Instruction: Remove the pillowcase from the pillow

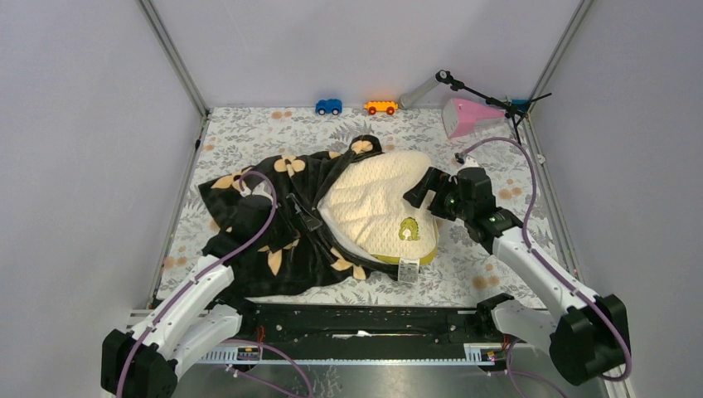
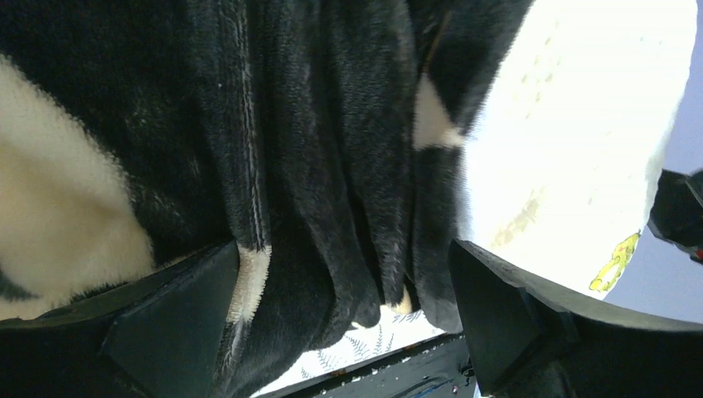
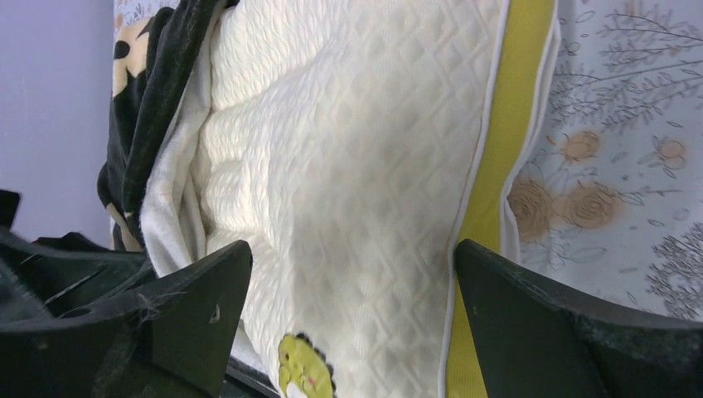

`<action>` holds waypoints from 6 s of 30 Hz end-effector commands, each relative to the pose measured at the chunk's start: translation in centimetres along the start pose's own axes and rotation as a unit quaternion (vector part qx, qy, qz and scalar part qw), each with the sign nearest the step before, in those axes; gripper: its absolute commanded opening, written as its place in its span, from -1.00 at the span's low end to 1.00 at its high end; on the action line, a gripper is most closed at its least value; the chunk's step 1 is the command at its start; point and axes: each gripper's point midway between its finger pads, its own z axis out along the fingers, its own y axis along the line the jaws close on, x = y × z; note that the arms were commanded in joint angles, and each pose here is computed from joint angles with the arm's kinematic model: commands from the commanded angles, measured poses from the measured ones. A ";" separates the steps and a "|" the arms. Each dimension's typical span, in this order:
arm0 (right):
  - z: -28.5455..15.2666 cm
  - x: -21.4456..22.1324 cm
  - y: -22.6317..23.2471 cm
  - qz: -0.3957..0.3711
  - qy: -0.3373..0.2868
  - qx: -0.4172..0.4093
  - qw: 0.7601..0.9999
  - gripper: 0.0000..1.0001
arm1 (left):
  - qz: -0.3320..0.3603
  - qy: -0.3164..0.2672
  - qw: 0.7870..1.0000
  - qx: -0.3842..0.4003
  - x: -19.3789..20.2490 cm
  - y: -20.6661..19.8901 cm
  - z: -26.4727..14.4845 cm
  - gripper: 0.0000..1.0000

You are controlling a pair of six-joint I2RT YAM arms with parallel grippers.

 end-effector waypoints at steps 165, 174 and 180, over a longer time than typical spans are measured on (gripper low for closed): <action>-12.2 -11.1 0.5 -0.113 -0.225 0.107 0.962 0.99 | 0.208 -0.197 0.941 0.182 -3.8 -2.2 -1.7 -1.00; -7.1 -6.7 7.0 -0.143 -0.083 -0.080 0.983 0.99 | 0.206 -0.203 0.940 0.182 -4.0 -2.2 -1.8 -1.00; -3.8 0.2 10.1 -0.267 -0.015 -0.111 0.957 0.99 | 0.206 -0.202 0.940 0.180 -3.9 -2.0 -1.7 -1.00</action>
